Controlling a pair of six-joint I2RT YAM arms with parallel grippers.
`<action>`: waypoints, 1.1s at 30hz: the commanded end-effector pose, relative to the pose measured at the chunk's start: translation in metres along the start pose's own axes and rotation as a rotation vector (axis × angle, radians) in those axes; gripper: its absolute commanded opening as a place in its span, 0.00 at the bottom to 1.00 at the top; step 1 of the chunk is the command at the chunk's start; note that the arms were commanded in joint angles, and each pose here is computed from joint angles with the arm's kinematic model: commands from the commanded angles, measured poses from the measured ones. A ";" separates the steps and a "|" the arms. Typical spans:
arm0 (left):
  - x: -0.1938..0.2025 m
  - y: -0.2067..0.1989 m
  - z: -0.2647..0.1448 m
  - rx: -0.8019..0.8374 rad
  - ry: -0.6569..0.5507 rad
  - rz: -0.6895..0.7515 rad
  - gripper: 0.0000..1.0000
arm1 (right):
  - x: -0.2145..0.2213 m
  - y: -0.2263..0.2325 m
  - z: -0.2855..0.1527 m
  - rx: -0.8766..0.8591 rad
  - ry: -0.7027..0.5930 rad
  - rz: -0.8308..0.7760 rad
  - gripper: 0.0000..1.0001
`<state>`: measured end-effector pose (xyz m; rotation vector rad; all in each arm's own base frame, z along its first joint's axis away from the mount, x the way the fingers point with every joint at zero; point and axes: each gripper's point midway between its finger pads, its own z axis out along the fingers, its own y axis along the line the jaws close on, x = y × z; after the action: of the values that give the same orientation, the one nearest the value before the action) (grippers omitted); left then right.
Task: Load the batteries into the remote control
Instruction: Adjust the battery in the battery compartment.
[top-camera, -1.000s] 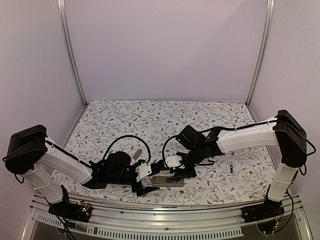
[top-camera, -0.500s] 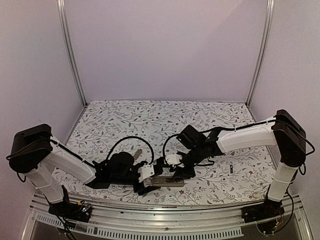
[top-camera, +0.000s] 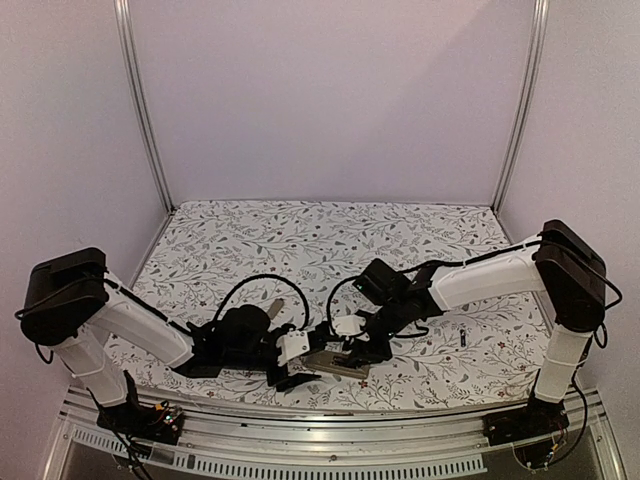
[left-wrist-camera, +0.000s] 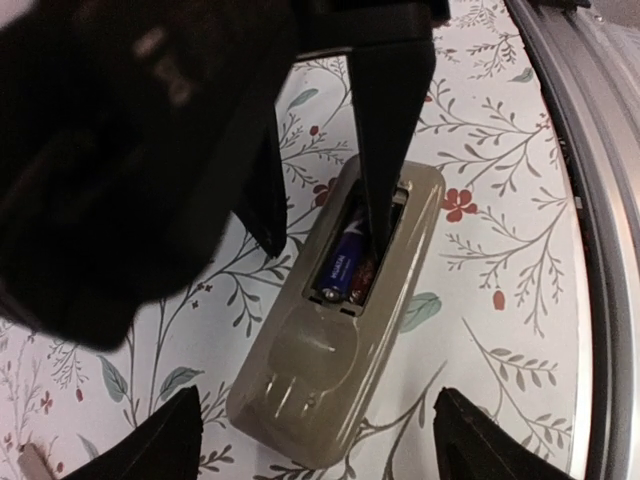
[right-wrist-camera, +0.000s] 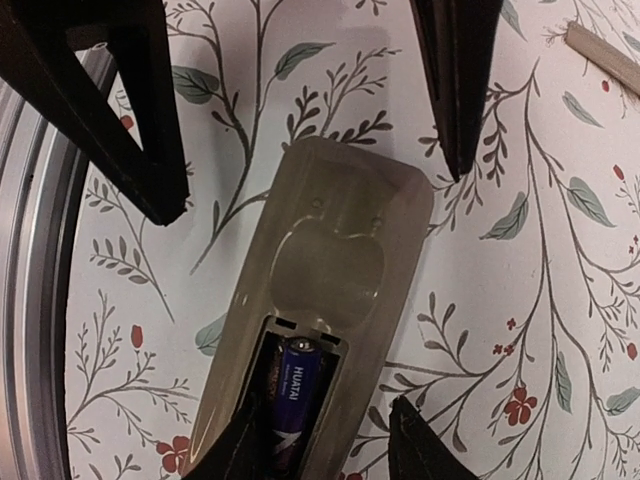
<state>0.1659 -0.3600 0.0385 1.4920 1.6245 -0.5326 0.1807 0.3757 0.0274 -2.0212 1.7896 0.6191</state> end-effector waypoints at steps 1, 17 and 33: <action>0.001 -0.002 0.000 0.001 0.004 0.009 0.79 | 0.022 0.003 0.009 -0.002 0.071 0.033 0.40; -0.041 -0.009 0.001 0.047 -0.131 0.049 0.66 | 0.014 0.001 -0.001 0.018 0.048 0.033 0.30; -0.036 -0.008 0.008 0.043 -0.115 0.048 0.43 | -0.027 0.001 -0.045 0.030 -0.144 0.047 0.65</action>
<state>0.1594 -0.3836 0.0601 1.5091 1.5051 -0.6032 0.1806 0.3797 0.0720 -1.9389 1.7302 0.6682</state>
